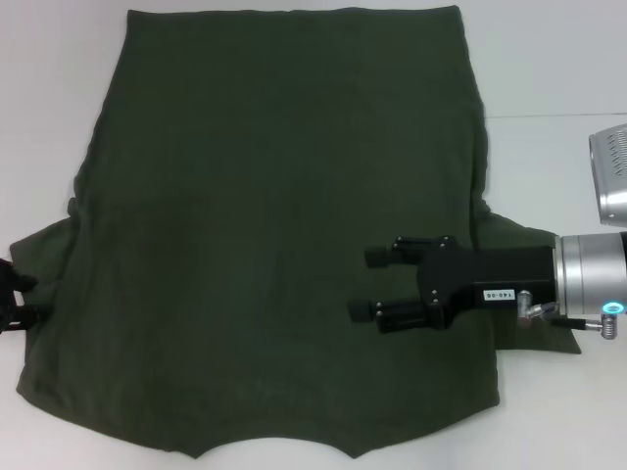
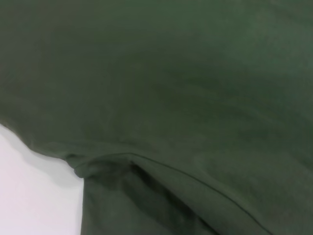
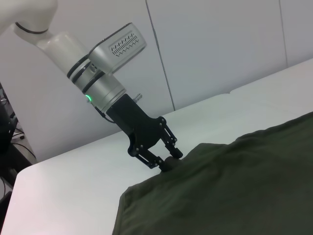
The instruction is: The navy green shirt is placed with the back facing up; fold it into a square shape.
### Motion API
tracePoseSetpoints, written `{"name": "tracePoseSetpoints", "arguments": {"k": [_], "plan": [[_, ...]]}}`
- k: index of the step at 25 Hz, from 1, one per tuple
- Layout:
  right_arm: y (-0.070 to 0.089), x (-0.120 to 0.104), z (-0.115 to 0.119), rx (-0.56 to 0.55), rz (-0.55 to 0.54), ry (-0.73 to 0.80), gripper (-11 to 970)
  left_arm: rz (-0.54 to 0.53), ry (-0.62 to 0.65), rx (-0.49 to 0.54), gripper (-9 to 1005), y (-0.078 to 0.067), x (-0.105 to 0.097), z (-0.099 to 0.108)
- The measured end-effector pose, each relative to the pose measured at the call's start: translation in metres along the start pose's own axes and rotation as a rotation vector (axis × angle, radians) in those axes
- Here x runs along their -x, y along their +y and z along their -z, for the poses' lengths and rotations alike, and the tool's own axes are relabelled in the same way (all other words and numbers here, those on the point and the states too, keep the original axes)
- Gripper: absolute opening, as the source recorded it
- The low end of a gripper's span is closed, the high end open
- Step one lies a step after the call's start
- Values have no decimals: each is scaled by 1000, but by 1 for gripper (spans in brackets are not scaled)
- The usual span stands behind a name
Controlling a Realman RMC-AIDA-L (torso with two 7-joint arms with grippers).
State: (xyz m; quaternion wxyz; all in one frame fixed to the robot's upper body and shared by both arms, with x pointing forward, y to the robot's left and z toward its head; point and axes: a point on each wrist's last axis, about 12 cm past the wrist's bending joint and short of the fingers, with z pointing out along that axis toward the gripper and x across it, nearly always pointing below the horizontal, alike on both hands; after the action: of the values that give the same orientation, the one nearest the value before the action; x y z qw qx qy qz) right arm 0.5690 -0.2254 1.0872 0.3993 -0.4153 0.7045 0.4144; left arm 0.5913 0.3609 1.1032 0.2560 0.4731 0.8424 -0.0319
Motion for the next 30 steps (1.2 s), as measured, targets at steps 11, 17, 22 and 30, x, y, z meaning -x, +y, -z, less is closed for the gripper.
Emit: {"name": "tracePoseSetpoints", "arguments": {"k": [11, 17, 22, 30], "plan": [[0, 0, -1, -2, -3, -2, 909, -6, 15, -2, 351, 3, 4, -2], [0, 0, -1, -4, -4, -4, 909, -1, 39, 1, 251, 5, 4, -6], [0, 0, 0, -7, -5, -6, 909, -2, 38, -1, 100, 6, 5, -5], [-1, 2, 0, -7, 0, -6, 909, 0, 39, -3, 28, 6, 6, -5]]}}
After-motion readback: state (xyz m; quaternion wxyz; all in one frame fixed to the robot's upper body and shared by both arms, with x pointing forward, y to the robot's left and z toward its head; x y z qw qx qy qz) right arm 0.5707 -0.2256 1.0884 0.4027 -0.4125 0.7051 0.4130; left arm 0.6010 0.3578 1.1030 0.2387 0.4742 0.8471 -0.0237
